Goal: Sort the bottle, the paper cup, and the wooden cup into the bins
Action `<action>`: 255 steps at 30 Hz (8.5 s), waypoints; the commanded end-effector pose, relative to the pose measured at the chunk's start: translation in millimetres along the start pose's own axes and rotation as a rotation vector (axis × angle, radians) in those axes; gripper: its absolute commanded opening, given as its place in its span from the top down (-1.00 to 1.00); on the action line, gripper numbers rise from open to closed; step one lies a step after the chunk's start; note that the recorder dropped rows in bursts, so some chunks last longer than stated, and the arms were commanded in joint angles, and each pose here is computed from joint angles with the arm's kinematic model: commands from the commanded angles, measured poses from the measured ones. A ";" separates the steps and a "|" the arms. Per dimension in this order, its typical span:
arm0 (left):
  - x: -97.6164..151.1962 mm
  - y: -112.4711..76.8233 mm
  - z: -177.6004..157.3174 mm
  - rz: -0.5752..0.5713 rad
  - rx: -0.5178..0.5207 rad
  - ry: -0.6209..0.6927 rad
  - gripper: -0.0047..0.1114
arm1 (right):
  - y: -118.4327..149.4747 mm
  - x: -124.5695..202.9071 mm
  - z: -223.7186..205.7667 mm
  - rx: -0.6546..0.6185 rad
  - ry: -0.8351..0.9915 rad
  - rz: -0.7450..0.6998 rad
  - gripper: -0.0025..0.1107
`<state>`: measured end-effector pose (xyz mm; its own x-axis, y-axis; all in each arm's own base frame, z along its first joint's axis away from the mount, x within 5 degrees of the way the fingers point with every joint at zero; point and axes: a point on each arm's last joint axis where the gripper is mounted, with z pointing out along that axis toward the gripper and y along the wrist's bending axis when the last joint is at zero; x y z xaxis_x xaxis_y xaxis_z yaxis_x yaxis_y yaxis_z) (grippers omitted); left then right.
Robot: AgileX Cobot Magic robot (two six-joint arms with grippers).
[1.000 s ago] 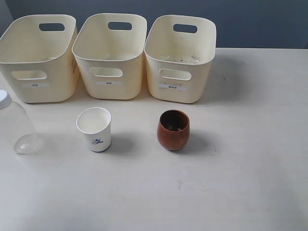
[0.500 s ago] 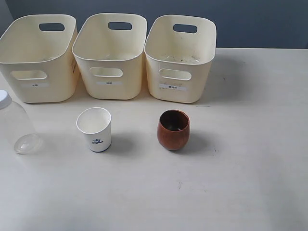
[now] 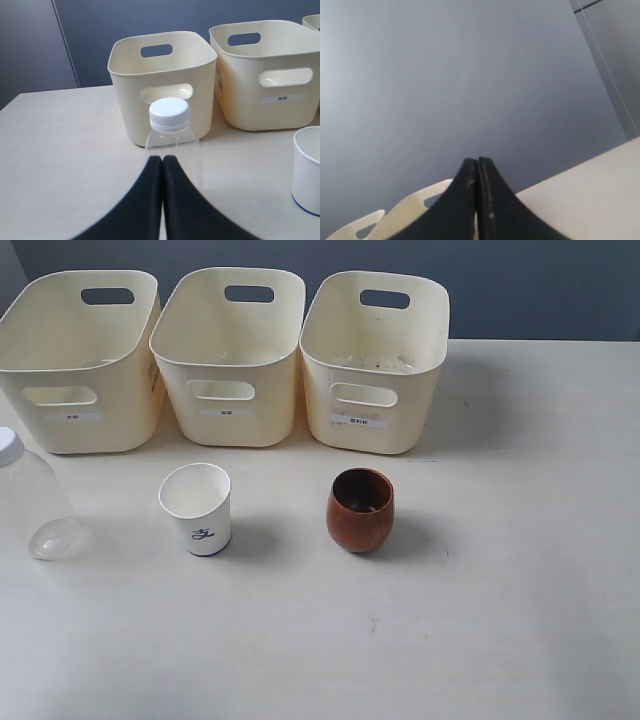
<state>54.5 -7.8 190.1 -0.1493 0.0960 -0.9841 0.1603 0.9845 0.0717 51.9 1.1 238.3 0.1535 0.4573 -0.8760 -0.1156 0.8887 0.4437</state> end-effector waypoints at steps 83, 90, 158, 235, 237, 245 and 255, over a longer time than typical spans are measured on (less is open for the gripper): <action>-1.5 0.0 0.1 0.000 0.002 -0.012 0.92 | 328.3 191.8 219.8 -1.199 0.829 -0.628 0.47; -1.5 0.0 0.1 0.000 0.002 -0.012 0.92 | 357.7 230.7 203.9 -1.388 0.754 -0.492 -0.23; -1.5 0.0 0.1 0.000 0.002 -0.012 0.92 | 335.6 51.3 238.8 -1.264 0.443 -0.736 0.97; -1.5 0.0 0.1 0.000 0.002 -0.012 0.92 | 93.4 209.3 397.8 -0.966 0.676 -0.370 0.09; -1.5 0.0 0.1 0.000 0.002 -0.012 0.92 | 94.2 208.9 397.2 -0.977 0.674 -0.364 0.09; -1.5 0.0 0.1 0.000 0.002 -0.012 0.92 | 98.7 199.8 397.9 -0.977 0.662 -0.356 0.09; -1.5 0.0 0.1 0.000 0.002 -0.012 0.92 | 144.1 77.6 367.9 -1.035 0.774 -0.609 0.33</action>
<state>54.5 -7.8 190.1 -0.1493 0.0960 -0.9841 0.1603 0.9845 0.0717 425.0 185.2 277.2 -0.1072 -0.3024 -0.9471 -0.9237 0.3826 -0.0176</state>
